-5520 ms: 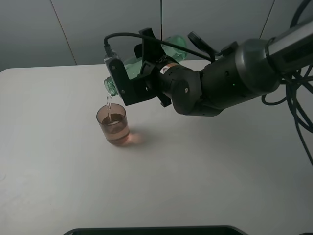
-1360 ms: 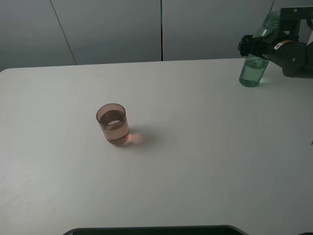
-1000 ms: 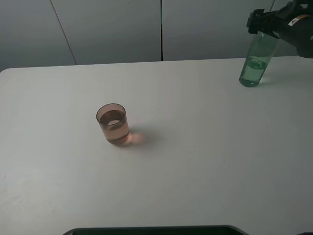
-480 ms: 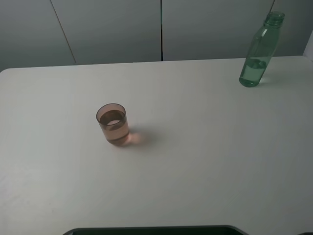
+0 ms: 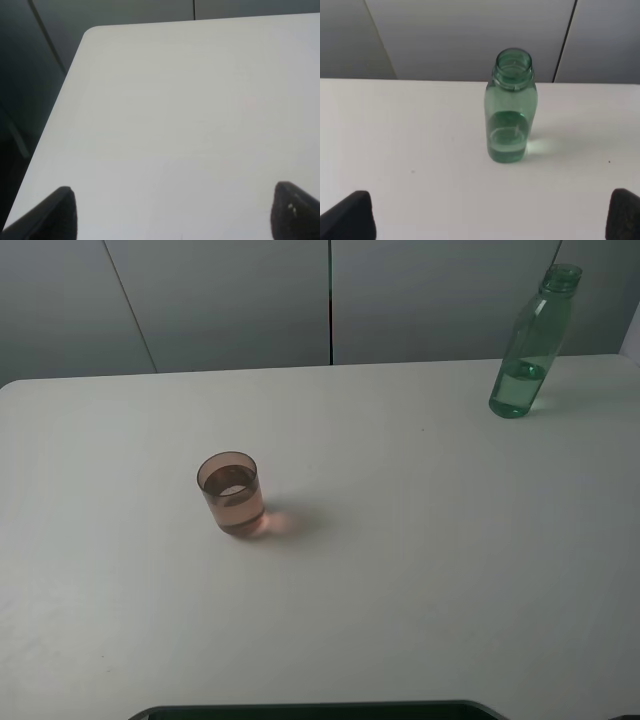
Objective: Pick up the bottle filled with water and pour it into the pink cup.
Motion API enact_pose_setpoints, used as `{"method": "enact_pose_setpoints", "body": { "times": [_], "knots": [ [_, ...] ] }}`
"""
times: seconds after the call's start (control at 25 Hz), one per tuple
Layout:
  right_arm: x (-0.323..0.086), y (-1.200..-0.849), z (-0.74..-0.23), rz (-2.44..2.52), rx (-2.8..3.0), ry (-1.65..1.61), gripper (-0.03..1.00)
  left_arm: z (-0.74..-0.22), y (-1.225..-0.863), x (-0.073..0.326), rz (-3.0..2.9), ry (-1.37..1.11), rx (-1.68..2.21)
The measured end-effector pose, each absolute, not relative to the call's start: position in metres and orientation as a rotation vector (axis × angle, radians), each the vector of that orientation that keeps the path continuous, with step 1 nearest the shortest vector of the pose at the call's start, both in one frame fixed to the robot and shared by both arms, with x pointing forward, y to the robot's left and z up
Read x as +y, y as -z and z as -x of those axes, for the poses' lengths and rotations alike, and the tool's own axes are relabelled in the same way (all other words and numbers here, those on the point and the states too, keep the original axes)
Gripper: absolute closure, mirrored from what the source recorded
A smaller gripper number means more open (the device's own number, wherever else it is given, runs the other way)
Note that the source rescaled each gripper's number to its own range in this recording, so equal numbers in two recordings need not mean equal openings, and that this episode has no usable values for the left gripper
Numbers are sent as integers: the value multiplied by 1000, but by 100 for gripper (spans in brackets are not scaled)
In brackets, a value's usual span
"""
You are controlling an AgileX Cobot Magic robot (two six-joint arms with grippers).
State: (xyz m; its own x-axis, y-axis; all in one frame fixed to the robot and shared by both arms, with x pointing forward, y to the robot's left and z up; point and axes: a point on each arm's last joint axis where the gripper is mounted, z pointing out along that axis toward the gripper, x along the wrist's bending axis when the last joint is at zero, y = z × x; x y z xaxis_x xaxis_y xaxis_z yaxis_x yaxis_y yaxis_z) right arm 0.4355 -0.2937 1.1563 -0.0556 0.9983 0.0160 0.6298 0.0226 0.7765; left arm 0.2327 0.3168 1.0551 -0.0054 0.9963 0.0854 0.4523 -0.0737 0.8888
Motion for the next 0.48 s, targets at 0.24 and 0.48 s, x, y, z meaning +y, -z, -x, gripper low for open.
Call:
{"method": "enact_pose_setpoints", "body": {
  "times": [0.24, 0.48],
  "knots": [
    [-293, -1155, -356, -1657, 1764, -842, -3, -233, -1055, 317, -1601, -1031, 1528],
    [-293, -1144, -291, -1560, 1673, -932, -3, -233, -1055, 317, -1601, -1031, 1528]
  ]
}}
